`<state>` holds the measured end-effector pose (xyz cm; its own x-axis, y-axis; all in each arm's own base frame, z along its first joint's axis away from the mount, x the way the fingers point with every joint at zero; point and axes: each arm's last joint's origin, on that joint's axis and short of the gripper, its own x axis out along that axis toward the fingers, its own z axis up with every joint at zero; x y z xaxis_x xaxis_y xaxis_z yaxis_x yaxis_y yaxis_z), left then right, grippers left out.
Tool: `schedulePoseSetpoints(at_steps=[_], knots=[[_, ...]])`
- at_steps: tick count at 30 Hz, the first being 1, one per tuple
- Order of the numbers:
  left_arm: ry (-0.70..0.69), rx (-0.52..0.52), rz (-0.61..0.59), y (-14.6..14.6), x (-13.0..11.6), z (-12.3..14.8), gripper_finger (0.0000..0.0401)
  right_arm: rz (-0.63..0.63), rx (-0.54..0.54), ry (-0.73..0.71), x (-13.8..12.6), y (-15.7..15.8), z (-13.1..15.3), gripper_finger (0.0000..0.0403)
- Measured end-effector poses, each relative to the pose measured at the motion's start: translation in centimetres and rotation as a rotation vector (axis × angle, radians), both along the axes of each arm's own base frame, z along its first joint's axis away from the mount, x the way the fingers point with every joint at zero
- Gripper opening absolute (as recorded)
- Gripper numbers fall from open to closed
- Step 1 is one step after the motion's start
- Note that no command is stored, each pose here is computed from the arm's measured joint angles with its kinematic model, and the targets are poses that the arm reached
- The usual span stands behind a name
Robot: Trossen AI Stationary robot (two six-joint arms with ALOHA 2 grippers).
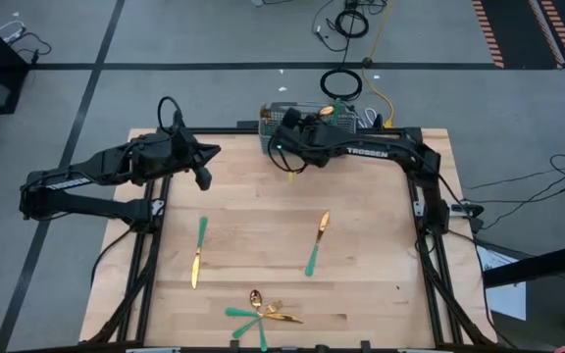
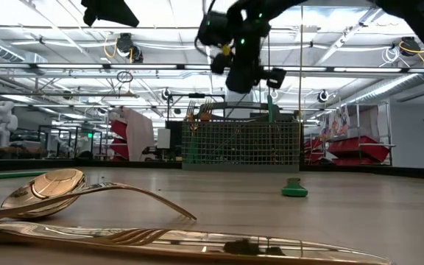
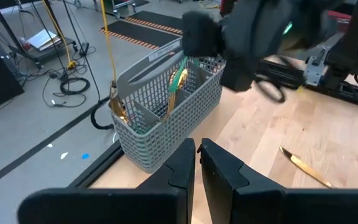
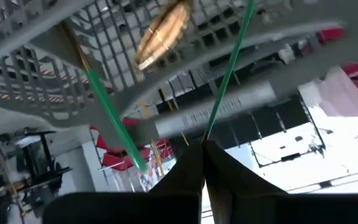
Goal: Sort silverware
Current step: Put the green spoon into the gray silverware basket with the other green spoon, then put the green table knife into the gray silverware basket with the other table knife
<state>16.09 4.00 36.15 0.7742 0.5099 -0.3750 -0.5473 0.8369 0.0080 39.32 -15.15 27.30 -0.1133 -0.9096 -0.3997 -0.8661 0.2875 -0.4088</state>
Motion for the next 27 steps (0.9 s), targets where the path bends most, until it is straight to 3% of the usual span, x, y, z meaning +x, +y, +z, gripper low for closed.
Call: schedulePoseSetpoints(at_steps=[8, 13, 23, 27], knots=[[0.0, 0.0, 0.0, 0.0, 0.0, 0.0, 0.0034, -0.033, 0.021, 0.064, 0.6, -2.1, -3.0, 0.0], [0.0, 0.0, 0.0, 0.0, 0.0, 0.0, 0.0034, -0.072, 0.045, -0.059, 0.6, -2.5, -3.2, 0.0008], [0.019, 0.003, -0.003, 0.0, -0.1, -0.1, 0.0034, -0.066, 0.124, -0.061, 0.3, -2.2, -3.4, 0.0122], [0.018, 0.002, -0.002, 0.0, -0.1, -0.1, 0.0034, -0.1, 0.033, -0.149, 0.6, -2.3, -2.8, 0.0158]])
